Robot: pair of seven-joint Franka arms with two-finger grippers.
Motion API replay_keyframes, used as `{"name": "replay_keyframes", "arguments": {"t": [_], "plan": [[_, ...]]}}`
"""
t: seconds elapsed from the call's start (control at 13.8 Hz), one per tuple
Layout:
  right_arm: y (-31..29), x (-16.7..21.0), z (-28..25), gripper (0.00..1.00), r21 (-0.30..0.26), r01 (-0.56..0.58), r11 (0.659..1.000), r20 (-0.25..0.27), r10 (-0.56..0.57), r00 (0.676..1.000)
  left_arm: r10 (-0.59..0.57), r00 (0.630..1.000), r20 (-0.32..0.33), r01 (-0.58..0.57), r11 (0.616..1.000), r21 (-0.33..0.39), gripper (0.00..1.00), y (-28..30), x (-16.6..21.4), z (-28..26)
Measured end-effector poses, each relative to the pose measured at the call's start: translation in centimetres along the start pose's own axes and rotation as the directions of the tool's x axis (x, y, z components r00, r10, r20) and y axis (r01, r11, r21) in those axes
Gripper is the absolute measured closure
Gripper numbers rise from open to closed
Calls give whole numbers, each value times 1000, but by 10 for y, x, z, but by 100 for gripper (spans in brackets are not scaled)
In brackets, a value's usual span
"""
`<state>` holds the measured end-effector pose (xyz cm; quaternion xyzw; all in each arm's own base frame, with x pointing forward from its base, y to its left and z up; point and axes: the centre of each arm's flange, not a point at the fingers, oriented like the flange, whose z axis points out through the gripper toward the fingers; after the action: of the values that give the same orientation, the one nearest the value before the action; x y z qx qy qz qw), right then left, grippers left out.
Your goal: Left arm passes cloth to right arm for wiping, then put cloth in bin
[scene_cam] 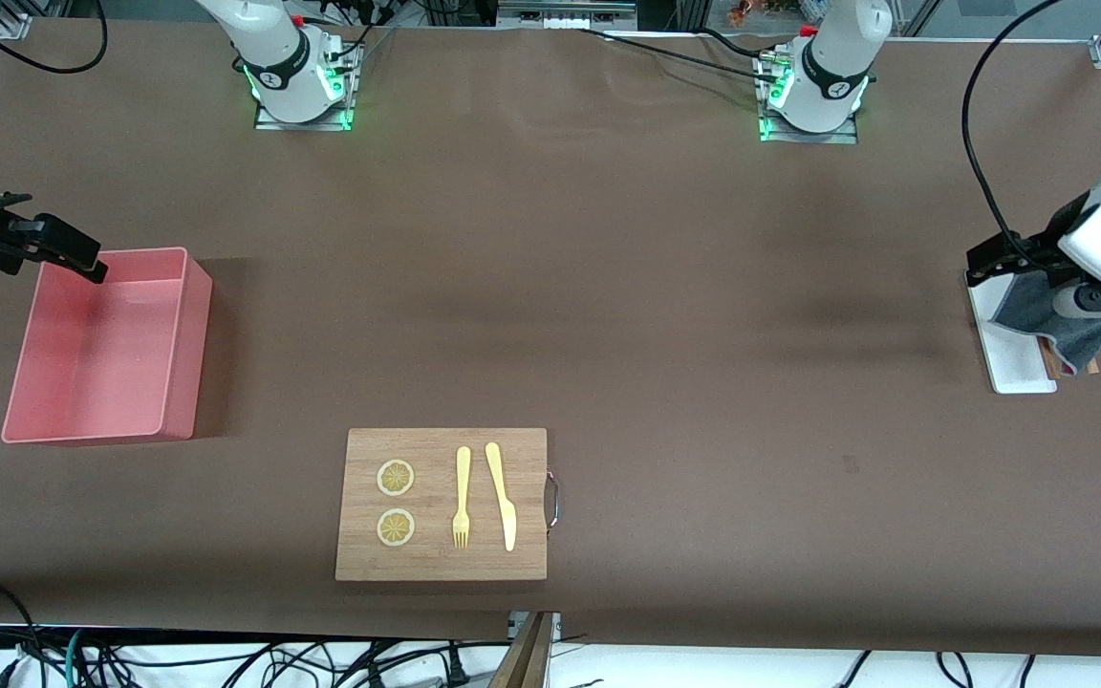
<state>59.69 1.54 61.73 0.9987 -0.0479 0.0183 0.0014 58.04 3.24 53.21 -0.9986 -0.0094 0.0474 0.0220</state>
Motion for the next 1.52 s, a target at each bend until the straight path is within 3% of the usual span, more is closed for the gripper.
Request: {"name": "replay_keyframes", "arguments": {"t": [0.29,0.51,0.8,1.09,1.3,1.52], "plan": [[0,0,0,0,0,0,1000,0,0,1000,56,997,59,-56,998,-15,0,-65,25,56],[1,0,0,0,0,-1,1000,0,1,1000,205,975,85,-203,979,-35,0,-90,43,86],[1,0,0,0,0,-2,1000,1,2,1000,358,932,54,-357,934,-35,0,-133,64,125],[1,1,1,0,0,-2,1000,1,2,1000,503,850,153,-509,861,1,0,-160,65,158],[1,1,2,0,0,26,1000,3,-26,1000,615,763,199,-622,782,-32,0,-181,62,183],[1,3,5,0,0,31,1000,9,-31,999,702,684,199,-704,706,-77,0,-207,57,204]]}}
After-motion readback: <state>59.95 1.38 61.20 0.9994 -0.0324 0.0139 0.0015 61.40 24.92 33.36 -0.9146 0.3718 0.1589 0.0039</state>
